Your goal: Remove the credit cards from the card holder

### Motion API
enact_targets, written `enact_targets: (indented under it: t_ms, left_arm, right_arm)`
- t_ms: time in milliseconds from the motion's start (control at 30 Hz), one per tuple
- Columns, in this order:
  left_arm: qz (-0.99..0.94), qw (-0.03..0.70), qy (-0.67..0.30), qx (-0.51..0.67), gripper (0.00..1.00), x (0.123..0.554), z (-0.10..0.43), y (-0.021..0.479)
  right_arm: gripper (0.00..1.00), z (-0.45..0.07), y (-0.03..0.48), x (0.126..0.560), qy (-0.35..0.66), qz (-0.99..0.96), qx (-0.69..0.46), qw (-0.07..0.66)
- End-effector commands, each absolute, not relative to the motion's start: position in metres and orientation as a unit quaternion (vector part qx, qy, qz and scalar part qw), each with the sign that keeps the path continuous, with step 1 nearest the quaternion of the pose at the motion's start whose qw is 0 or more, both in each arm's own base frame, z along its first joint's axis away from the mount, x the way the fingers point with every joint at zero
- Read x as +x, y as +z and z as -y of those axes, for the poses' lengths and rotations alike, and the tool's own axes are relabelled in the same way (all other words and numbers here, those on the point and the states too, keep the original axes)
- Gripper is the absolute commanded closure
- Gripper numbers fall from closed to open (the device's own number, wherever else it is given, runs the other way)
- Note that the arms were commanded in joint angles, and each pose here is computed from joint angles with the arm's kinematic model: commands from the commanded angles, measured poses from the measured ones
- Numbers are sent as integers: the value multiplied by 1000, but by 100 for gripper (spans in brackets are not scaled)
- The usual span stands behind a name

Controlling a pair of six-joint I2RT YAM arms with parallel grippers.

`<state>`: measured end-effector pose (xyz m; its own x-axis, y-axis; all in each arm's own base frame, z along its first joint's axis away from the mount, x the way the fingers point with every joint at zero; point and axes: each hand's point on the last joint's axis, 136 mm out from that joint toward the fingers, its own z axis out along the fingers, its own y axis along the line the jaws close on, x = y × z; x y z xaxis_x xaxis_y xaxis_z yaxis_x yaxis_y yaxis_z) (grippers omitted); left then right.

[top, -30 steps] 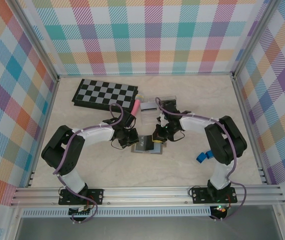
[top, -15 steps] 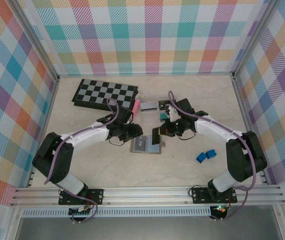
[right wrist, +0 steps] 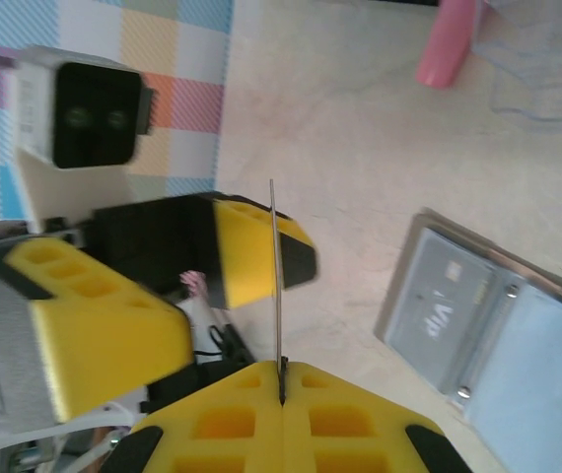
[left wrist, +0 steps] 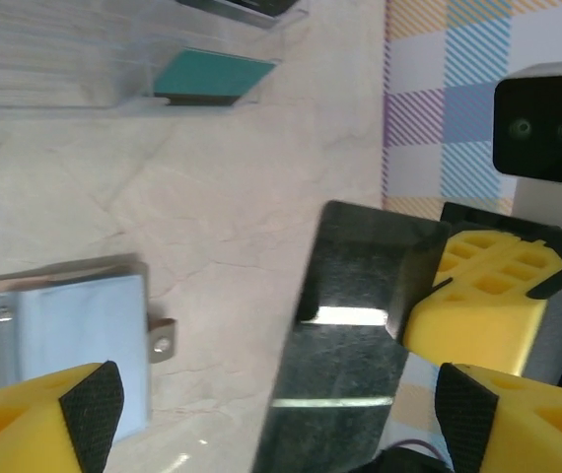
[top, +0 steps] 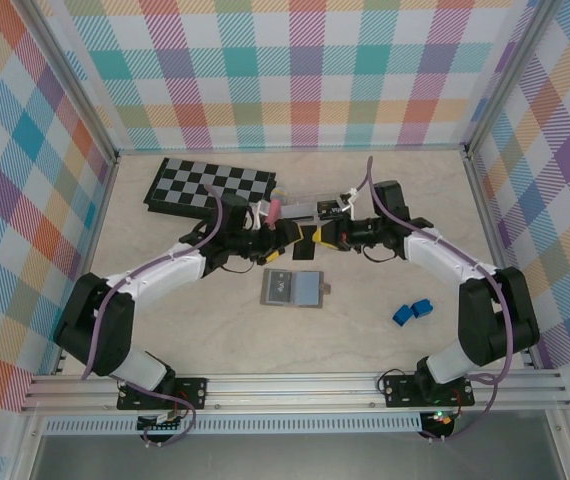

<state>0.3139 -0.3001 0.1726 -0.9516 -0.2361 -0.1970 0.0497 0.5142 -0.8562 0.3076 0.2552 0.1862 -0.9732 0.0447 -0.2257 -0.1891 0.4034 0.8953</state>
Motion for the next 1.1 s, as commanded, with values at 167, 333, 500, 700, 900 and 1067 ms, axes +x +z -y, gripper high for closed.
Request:
enact_targets:
  t_ms: [167, 333, 500, 700, 900, 1067]
  left_arm:
    - [-797, 137, -587, -29, 38, 322, 325, 215]
    - [-784, 137, -605, -23, 57, 322, 328, 223]
    - [-771, 135, -621, -29, 69, 322, 330, 227]
    - [-769, 144, -622, -30, 85, 324, 329, 228]
    - [-790, 155, -593, -33, 100, 327, 324, 217]
    - [-844, 192, -500, -12, 100, 331, 307, 202]
  right_arm:
    - [100, -250, 206, 311, 604, -791, -42, 89]
    - [100, -247, 204, 316, 606, -790, -31, 87]
    - [100, -247, 203, 318, 608, -789, -27, 87]
    - [100, -244, 198, 321, 602, -794, -17, 84]
    - [68, -235, 191, 325, 564, -819, -6, 102]
    - [36, -209, 178, 337, 498, -857, 28, 131]
